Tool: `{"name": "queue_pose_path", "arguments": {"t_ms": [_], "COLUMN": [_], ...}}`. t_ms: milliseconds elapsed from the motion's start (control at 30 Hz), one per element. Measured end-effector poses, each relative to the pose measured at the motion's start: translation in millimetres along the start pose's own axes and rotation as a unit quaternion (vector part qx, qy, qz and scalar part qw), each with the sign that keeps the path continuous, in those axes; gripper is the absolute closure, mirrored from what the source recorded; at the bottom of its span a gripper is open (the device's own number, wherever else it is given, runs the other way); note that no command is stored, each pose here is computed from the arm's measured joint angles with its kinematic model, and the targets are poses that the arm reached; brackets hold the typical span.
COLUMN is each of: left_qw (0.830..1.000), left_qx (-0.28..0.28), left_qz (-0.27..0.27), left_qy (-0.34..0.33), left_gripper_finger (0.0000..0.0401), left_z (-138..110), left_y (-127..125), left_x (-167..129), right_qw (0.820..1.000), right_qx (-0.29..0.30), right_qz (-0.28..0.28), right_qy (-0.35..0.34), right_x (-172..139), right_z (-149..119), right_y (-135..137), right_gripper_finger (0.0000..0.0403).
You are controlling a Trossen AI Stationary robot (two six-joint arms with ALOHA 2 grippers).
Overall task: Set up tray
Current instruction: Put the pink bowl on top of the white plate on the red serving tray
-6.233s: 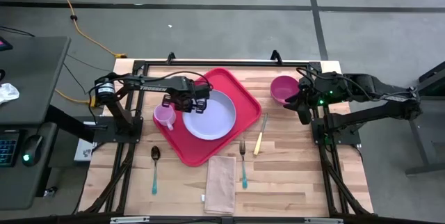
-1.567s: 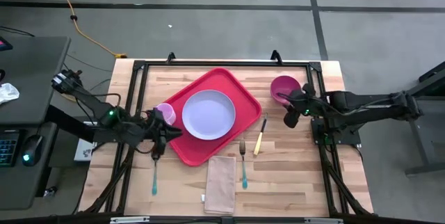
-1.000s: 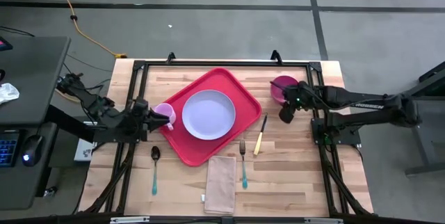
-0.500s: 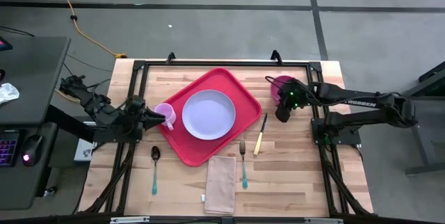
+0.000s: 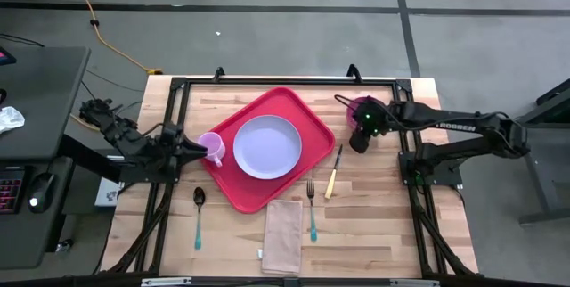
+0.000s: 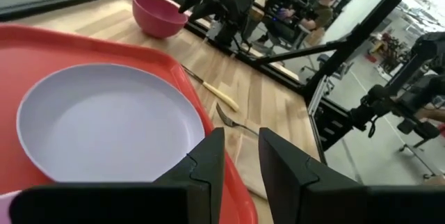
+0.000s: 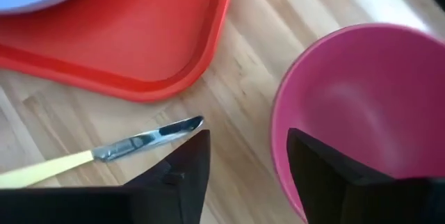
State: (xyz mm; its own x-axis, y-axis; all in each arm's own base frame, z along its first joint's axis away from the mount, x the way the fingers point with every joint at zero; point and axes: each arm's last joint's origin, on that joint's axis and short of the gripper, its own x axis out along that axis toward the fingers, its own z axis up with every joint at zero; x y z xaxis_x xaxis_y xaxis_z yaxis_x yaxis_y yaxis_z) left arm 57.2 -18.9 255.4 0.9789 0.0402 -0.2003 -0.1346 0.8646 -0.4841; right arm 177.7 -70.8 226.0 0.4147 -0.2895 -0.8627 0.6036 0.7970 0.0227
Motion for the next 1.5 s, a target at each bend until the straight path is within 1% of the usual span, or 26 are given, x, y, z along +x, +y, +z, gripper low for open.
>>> {"name": "queue_pose_path", "arguments": {"t_ms": [100,167,300,367,500,667,867,1133,1300,1500], "left_qw": [1.000,1.000,0.999,0.999,0.999,0.997,0.996,0.996,0.994,0.992], "left_qx": [0.007,0.007,-0.008,-0.007,-0.005,0.012,0.016,0.019,0.015,0.020], "left_qz": [-0.012,-0.020,-0.044,-0.046,-0.053,-0.074,-0.087,-0.090,-0.104,-0.117], "left_qy": [-0.007,-0.004,-0.014,-0.011,-0.004,-0.009,0.008,0.016,0.024,0.028], "left_gripper_finger": [0.0284,0.0284,0.0284,0.0284,0.0284,0.0284,0.0284,0.0284,0.0284,0.0284], "left_z": [-1,-8,-22,-25,-30,-31,-40,-56,-64,-65], "left_y": [3,7,12,12,12,10,11,14,15,14], "left_x": [-2,-1,3,6,9,11,16,25,30,30], "right_qw": [1.000,1.000,0.999,0.999,0.999,0.997,0.994,0.992,0.991,0.990], "right_qx": [0.005,0.011,0.016,0.015,0.019,0.014,0.011,0.010,0.010,0.013], "right_qz": [-0.003,-0.003,-0.012,-0.013,0.001,0.001,-0.006,-0.015,-0.019,-0.036], "right_qy": [0.003,0.014,0.029,0.030,0.039,0.070,0.107,0.128,0.132,0.133], "right_x": [-3,-3,-2,-2,0,13,29,38,39,39], "right_z": [3,2,0,0,1,2,2,1,1,0], "right_y": [-5,-9,-15,-16,-19,-18,-17,-17,-17,-18], "right_gripper_finger": [0.0221,0.0218,0.0220,0.0223,0.0223,0.0219,0.0218,0.0219,0.0233,0.0275]}}
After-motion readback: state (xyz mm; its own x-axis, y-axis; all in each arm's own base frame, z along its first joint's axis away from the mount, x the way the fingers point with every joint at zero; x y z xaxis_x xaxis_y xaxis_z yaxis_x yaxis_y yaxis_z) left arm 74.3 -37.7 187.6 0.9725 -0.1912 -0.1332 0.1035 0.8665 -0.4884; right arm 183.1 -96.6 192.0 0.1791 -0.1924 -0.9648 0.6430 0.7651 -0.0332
